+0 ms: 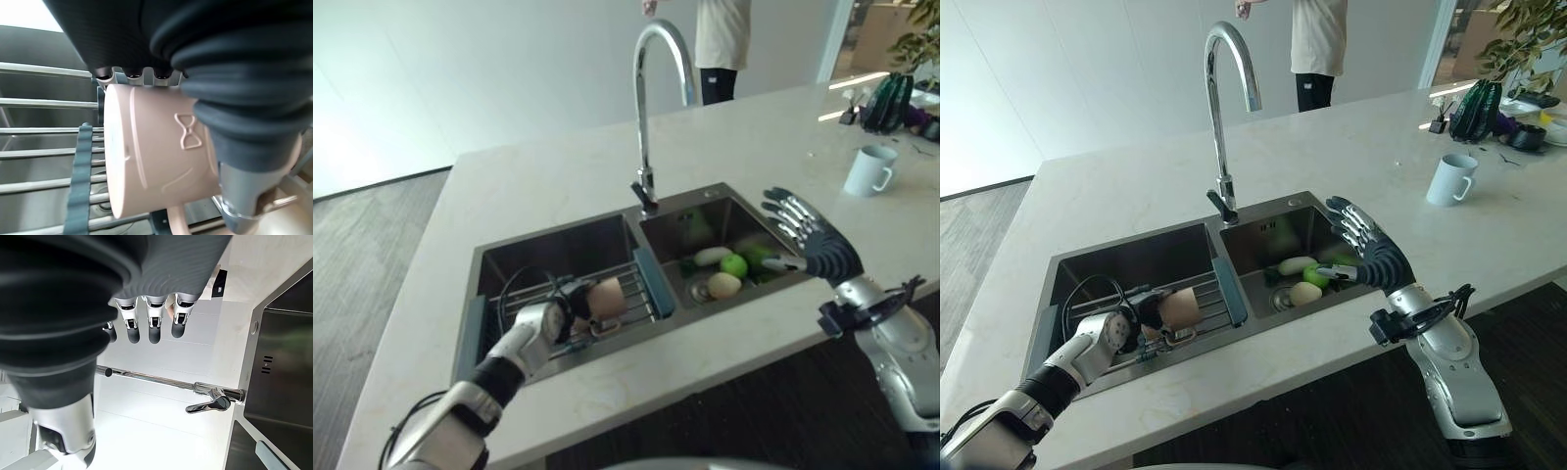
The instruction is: Place the dishes in the dishwasher.
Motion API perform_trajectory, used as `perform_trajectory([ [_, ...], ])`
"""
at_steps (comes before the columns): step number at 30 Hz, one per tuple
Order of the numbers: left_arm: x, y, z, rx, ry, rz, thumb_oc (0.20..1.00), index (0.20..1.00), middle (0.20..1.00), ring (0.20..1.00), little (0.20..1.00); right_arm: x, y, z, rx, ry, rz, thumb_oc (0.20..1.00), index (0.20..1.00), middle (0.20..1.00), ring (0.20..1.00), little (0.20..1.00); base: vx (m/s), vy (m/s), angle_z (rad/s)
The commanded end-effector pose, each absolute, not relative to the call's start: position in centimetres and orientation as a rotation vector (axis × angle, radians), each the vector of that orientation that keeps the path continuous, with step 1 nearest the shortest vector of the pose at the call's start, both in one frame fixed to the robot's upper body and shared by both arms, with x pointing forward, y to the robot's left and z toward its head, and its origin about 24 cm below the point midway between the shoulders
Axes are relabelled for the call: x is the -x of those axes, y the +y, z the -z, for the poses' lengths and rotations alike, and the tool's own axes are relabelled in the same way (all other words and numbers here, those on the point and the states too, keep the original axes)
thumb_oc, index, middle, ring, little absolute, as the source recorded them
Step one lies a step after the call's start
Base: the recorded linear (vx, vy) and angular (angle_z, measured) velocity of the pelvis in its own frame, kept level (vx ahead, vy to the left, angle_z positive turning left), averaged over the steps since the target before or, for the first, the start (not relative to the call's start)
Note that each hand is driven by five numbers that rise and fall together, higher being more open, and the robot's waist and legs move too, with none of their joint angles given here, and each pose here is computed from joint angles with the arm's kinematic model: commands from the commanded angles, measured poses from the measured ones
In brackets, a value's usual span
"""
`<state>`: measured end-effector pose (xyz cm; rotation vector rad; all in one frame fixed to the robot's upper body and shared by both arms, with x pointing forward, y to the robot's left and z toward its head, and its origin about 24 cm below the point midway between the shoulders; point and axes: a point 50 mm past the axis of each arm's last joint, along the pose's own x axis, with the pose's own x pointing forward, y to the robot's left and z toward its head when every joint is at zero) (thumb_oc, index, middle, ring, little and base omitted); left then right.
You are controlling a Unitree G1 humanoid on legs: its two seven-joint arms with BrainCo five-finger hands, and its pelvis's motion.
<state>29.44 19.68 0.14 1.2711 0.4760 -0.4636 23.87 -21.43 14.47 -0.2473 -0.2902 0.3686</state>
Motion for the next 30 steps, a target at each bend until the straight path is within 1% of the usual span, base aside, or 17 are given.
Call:
perform_trajectory([
  [1, -30.9, 21.8, -1.5, -1.364, 0.476, 0.362, 1.000, 1.000, 1.000, 1.000, 1.000, -24.0, -21.1, -17.0, 0.256, -0.422, -0.382, 1.000, 1.000, 1.000, 1.000, 1.000, 0.00, 0.000, 0.00],
  [7, -30.7, 22.1, -1.0, -1.366, 0.504, 0.350, 1.000, 1.000, 1.000, 1.000, 1.000, -24.0, -21.1, -17.1, 0.260, -0.422, -0.380, 1.000, 1.000, 1.000, 1.000, 1.000, 0.00, 0.000, 0.00],
  [14, -30.2, 22.3, 0.1, -1.373, 0.540, 0.383, 1.000, 1.000, 1.000, 1.000, 1.000, -23.9, -21.2, -17.3, 0.264, -0.427, -0.378, 1.000, 1.000, 1.000, 1.000, 1.000, 0.00, 0.000, 0.00],
  [15, -30.1, 22.4, 0.4, -1.377, 0.552, 0.387, 0.677, 0.677, 0.677, 0.677, 0.677, -24.0, -21.3, -17.3, 0.263, -0.429, -0.379, 1.000, 1.000, 1.000, 1.000, 1.000, 0.00, 0.000, 0.00],
  [16, -30.0, 22.6, 0.6, -1.383, 0.560, 0.388, 0.329, 0.329, 0.329, 0.329, 0.329, -24.0, -21.2, -17.3, 0.264, -0.430, -0.382, 1.000, 1.000, 1.000, 1.000, 1.000, 0.00, 0.000, 0.00],
  [17, -30.1, 22.8, 0.6, -1.389, 0.571, 0.387, 0.200, 0.200, 0.200, 0.200, 0.200, -24.0, -21.2, -17.4, 0.265, -0.431, -0.385, 1.000, 1.000, 1.000, 1.000, 1.000, 0.00, 0.000, 0.00],
  [21, -29.8, 22.9, 1.4, -1.426, 0.603, 0.414, 0.200, 0.200, 0.200, 0.200, 0.200, -23.9, -21.2, -17.4, 0.268, -0.434, -0.384, 1.000, 1.000, 1.000, 1.000, 1.000, -0.01, -0.005, -0.01],
  [22, -29.9, 22.7, 1.3, -1.472, 0.548, 0.419, 0.200, 0.200, 0.200, 0.200, 0.200, -23.9, -21.4, -17.4, 0.268, -0.435, -0.383, 1.000, 1.000, 1.000, 1.000, 1.000, -0.04, -0.016, -0.04],
  [30, -30.3, 22.0, 0.3, -1.455, 0.411, 0.413, 0.200, 0.200, 0.200, 0.200, 0.200, -23.8, -21.6, -17.2, 0.262, -0.439, -0.359, 1.000, 1.000, 1.000, 1.000, 1.000, -0.01, -0.003, -0.01],
])
